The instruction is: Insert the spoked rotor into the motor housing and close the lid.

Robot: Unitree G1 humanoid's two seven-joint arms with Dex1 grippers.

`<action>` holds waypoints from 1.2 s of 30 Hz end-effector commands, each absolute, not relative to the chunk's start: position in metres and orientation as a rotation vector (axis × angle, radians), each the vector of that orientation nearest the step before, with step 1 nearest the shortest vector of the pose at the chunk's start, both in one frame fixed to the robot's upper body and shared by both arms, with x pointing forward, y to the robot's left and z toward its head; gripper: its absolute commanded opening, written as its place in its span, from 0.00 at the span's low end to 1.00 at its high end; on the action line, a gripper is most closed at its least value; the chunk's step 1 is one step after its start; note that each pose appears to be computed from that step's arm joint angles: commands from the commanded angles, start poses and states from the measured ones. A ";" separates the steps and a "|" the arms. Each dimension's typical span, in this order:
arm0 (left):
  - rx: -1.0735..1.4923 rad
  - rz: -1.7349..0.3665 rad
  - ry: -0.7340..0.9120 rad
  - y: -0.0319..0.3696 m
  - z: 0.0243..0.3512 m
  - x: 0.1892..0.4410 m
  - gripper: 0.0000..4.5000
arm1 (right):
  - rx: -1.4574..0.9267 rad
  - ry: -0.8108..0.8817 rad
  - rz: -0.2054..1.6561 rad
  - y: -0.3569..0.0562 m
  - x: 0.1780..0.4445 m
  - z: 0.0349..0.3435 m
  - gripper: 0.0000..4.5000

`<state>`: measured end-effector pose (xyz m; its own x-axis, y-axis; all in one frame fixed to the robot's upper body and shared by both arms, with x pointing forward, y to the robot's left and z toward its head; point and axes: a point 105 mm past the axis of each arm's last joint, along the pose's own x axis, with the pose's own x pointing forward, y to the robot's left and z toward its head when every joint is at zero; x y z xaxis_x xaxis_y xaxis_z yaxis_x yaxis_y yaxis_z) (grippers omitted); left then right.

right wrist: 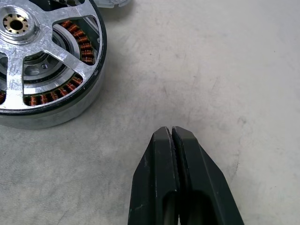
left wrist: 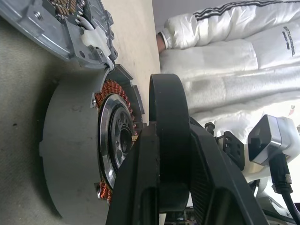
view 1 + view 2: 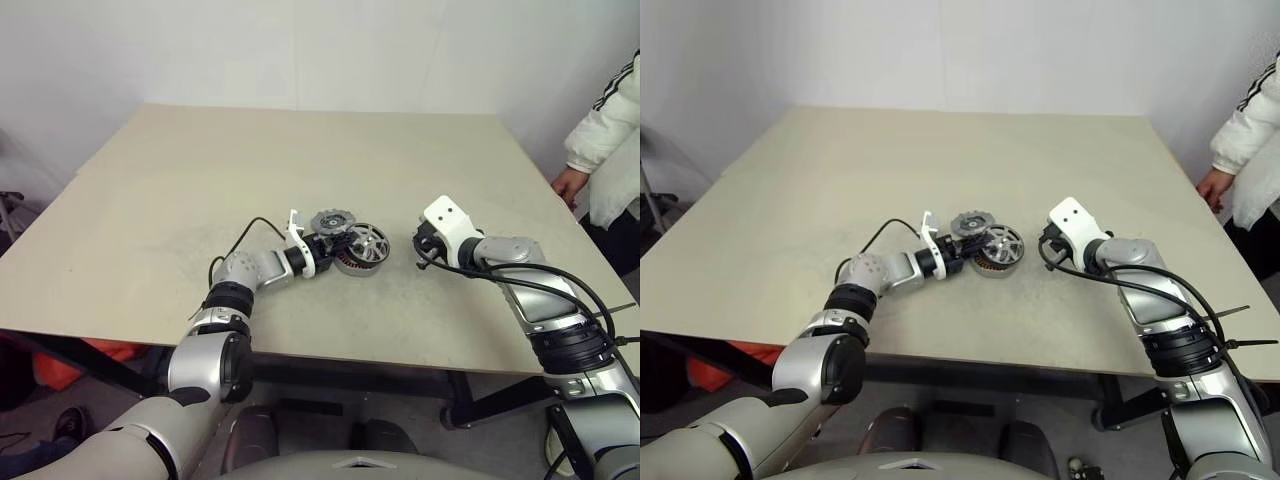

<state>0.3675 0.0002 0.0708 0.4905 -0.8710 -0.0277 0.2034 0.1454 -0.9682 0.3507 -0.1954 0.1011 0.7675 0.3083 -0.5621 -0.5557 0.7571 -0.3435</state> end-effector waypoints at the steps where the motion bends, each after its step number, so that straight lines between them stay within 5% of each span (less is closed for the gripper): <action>1: -1.152 -0.877 0.672 0.006 0.076 0.372 0.16 | -0.544 0.446 0.484 -0.194 0.356 0.116 0.00; 14: -1.121 -0.869 0.651 0.011 0.075 0.373 0.16 | -0.547 0.435 0.492 -0.191 0.360 0.118 0.00; 22: -1.112 -0.846 0.650 0.015 0.073 0.375 0.74 | -0.548 0.430 0.491 -0.190 0.361 0.118 0.00; 36: -1.132 -0.898 0.544 0.023 0.094 0.378 0.74 | -0.545 0.396 0.498 -0.184 0.365 0.126 0.00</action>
